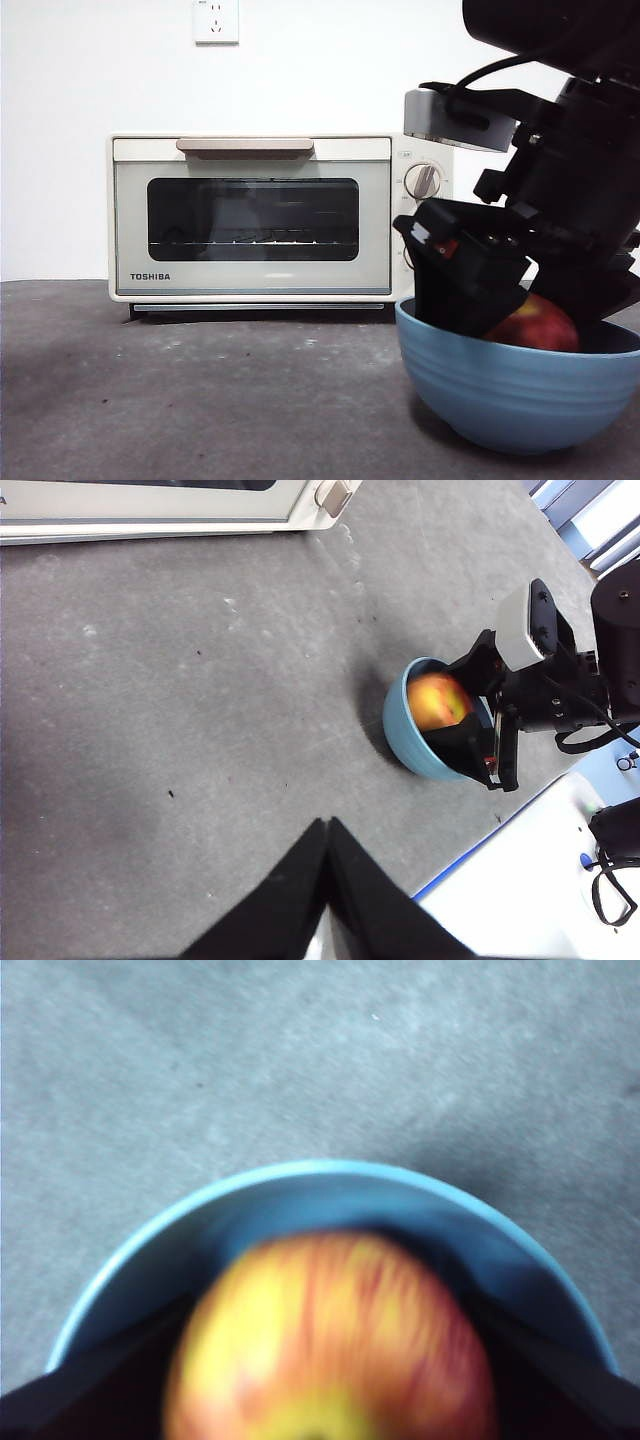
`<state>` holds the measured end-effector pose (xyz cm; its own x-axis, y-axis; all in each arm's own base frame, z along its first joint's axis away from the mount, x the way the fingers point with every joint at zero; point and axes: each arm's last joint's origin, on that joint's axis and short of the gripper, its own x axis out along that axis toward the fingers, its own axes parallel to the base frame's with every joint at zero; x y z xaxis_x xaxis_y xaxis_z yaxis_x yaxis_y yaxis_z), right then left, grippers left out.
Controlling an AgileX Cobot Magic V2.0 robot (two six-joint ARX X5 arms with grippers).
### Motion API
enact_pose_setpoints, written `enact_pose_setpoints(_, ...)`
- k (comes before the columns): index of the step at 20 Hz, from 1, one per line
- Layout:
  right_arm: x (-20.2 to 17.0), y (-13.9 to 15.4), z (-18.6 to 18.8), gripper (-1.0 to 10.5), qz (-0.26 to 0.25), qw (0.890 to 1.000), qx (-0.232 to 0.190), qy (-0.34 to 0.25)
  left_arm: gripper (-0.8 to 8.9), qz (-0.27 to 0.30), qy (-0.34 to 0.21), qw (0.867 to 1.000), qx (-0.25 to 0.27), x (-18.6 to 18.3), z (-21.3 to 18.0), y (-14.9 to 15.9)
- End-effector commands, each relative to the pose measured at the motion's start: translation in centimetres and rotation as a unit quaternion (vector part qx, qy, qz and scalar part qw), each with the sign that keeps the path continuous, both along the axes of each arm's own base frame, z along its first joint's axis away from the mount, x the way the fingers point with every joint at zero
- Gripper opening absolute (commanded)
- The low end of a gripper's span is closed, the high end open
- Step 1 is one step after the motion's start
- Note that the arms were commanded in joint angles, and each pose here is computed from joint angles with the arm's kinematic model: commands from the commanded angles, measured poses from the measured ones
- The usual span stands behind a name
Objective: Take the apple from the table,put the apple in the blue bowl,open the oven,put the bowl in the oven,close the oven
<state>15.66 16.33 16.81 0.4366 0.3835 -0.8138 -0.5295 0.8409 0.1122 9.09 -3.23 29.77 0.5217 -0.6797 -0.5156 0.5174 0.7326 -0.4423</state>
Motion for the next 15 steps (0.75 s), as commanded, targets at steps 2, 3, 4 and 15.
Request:
enact_pose_setpoints(2, -0.3, 0.2, 0.3, 4.3, 0.007, 1.0, 0.002, 0.0, 0.07, -0.005, -0.013, 1.0, 0.002, 0.1, 0.5, 0.0)
enact_pose_setpoints(3, -0.4, 0.2, 0.6, 4.4, 0.008, 1.0, 0.004, -0.002, 0.07, -0.005, -0.013, 1.0, 0.002, 0.1, 0.5, 0.0)
enact_pose_setpoints(4, -0.4, 0.2, 0.9, 4.4, 0.008, 1.0, 0.007, -0.005, 0.07, -0.005, -0.014, 1.0, 0.002, 0.1, 0.5, 0.0)
enact_pose_setpoints(15, -1.3, -2.0, 10.3, 4.3, -0.018, 0.998, -0.026, -0.061, 0.07, 0.017, -0.047, 0.998, -0.034, 3.7, 1.3, -0.7)
